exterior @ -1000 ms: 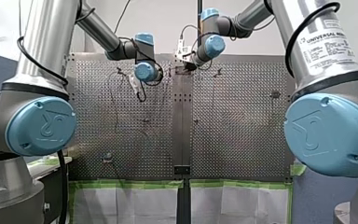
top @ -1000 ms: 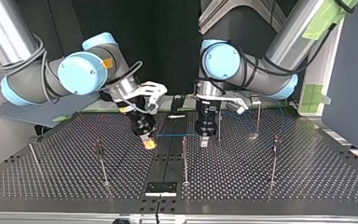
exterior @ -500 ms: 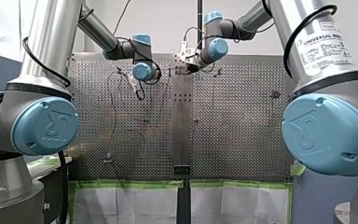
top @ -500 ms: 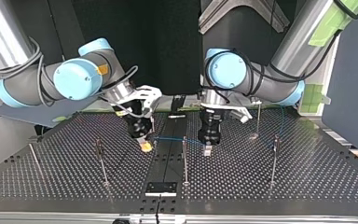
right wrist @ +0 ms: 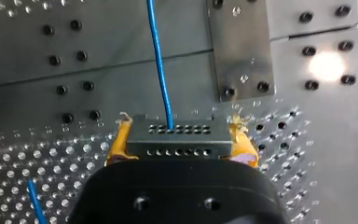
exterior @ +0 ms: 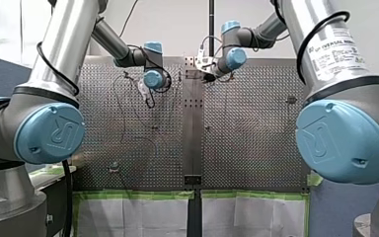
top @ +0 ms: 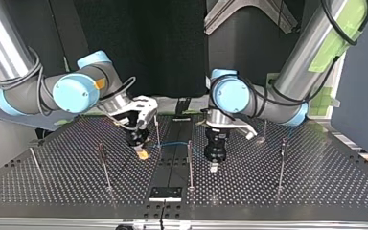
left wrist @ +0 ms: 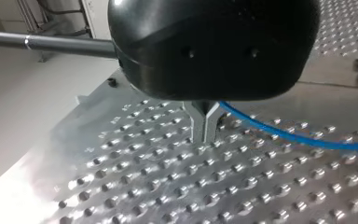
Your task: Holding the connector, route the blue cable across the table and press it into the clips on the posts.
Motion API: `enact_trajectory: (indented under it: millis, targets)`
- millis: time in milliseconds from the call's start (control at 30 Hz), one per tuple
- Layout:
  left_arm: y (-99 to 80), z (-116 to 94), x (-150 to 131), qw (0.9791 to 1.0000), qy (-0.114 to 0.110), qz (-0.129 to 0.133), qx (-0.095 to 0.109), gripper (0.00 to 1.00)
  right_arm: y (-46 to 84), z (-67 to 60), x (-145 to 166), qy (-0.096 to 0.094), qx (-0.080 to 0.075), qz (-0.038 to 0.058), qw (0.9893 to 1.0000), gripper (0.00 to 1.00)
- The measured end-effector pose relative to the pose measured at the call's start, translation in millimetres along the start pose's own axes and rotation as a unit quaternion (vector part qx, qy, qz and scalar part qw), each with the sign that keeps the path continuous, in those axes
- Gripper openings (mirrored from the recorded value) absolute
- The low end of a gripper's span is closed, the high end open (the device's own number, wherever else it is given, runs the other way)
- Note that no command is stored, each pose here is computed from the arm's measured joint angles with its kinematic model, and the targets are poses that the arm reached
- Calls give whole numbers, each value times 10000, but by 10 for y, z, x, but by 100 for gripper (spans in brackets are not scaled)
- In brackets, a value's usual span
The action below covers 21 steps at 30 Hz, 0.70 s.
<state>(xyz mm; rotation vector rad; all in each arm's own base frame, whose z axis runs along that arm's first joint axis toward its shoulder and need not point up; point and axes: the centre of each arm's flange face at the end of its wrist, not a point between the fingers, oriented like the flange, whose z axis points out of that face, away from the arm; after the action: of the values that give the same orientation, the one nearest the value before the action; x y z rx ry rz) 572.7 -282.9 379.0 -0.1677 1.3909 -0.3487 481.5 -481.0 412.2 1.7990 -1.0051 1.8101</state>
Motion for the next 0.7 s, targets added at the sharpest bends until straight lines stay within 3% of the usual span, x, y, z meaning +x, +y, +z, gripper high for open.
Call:
enact_trajectory:
  millis: [300,667,700]
  targets:
    - [115,118,-90,10000,-91,10,-22,0,234,156,-43,78,-5,170,9998,0]
    - [144,125,-90,10000,-57,19,-25,0,392,206,-66,112,-25,194,9997,0]
    - [142,121,-87,10000,-38,17,-15,11,398,207,-65,113,-27,192,9997,0]
